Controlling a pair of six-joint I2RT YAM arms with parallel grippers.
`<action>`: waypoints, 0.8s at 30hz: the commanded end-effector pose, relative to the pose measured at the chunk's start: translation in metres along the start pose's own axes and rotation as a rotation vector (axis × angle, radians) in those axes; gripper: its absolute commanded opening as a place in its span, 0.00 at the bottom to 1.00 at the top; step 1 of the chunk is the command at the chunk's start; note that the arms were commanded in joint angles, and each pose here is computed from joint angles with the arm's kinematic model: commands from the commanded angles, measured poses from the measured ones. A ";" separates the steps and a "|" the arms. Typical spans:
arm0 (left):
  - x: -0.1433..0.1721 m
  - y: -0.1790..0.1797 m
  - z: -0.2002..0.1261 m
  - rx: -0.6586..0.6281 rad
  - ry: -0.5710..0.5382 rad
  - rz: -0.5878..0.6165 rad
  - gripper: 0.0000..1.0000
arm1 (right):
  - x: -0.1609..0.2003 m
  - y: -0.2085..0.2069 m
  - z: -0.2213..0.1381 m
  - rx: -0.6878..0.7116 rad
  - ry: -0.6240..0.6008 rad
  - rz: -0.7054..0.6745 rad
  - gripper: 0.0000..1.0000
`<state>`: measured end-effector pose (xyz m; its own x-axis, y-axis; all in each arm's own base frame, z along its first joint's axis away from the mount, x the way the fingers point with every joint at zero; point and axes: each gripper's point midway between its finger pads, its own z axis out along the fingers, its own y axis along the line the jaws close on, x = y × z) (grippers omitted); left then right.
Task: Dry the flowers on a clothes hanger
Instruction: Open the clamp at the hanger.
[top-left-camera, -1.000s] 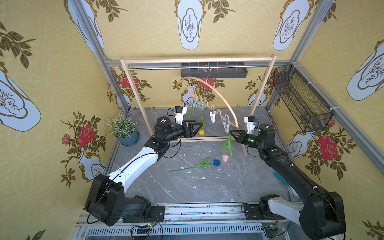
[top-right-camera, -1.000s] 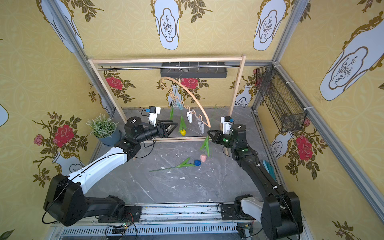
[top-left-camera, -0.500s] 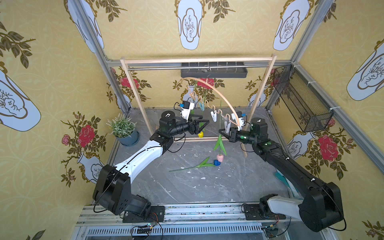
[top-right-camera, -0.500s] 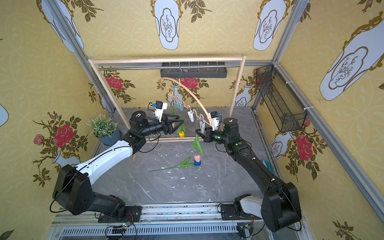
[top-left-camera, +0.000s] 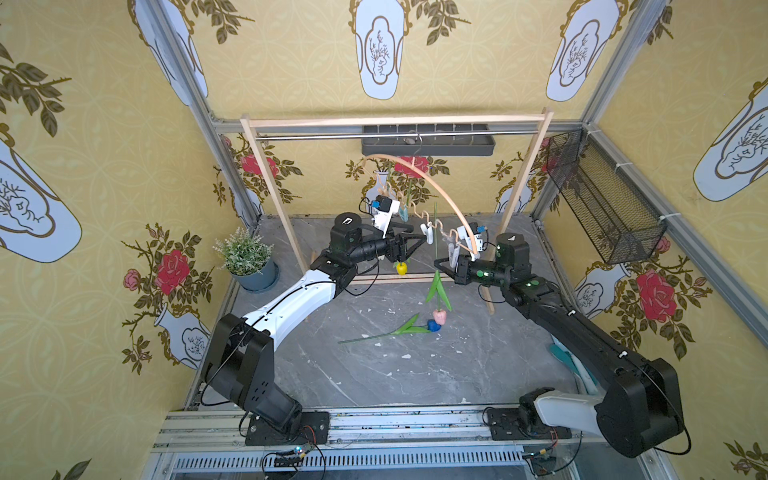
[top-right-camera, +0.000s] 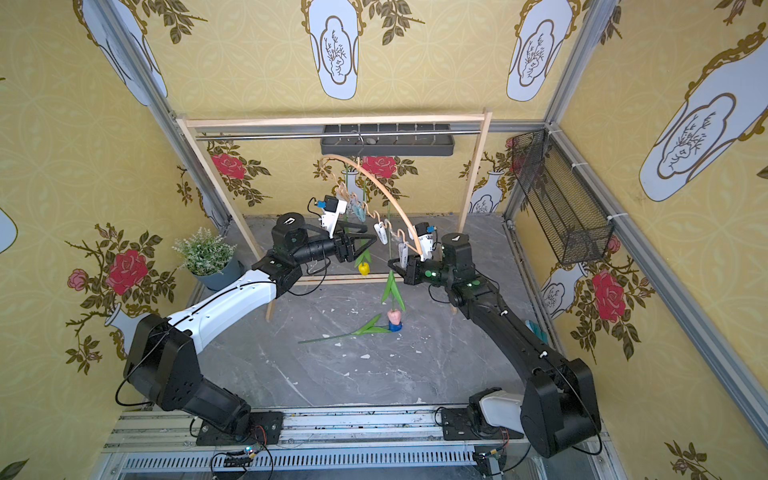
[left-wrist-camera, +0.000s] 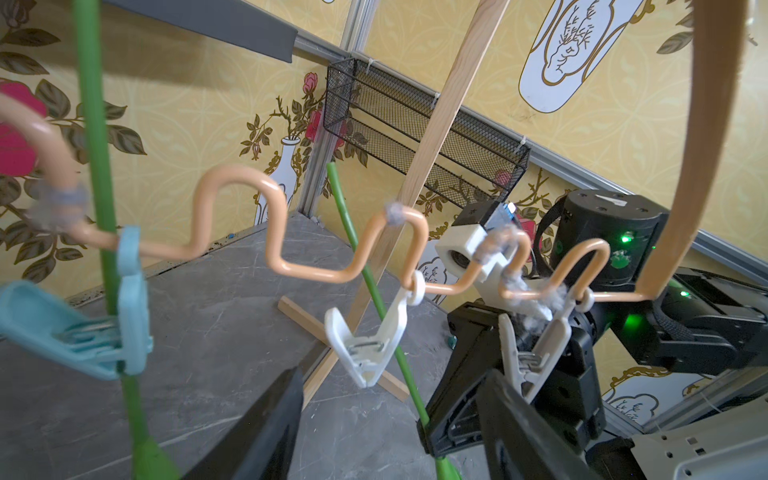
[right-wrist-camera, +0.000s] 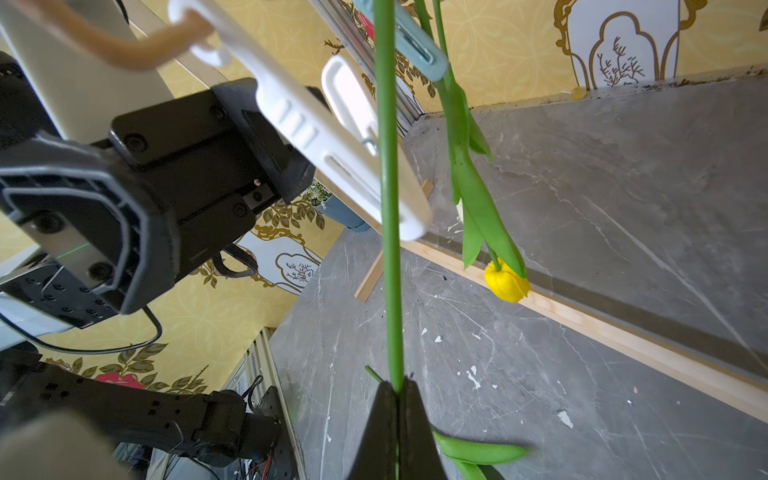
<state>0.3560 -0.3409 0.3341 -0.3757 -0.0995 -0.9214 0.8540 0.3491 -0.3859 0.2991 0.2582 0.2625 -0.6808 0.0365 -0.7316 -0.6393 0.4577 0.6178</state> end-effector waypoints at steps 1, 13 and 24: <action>0.002 0.000 0.005 0.002 0.005 0.029 0.71 | -0.004 0.003 0.000 -0.006 -0.013 -0.032 0.00; 0.002 0.009 0.013 -0.028 0.017 0.037 0.63 | 0.000 0.009 0.005 -0.024 0.000 -0.043 0.00; 0.002 0.010 0.018 -0.018 0.030 0.036 0.57 | 0.001 0.014 0.007 -0.031 0.008 -0.055 0.00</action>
<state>0.3704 -0.3526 0.3271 -0.3648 -0.0622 -0.9290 0.8531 0.3774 -0.3602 0.2909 0.2692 0.2626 -0.6670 0.0034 -0.7450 -0.6685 0.4386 0.6006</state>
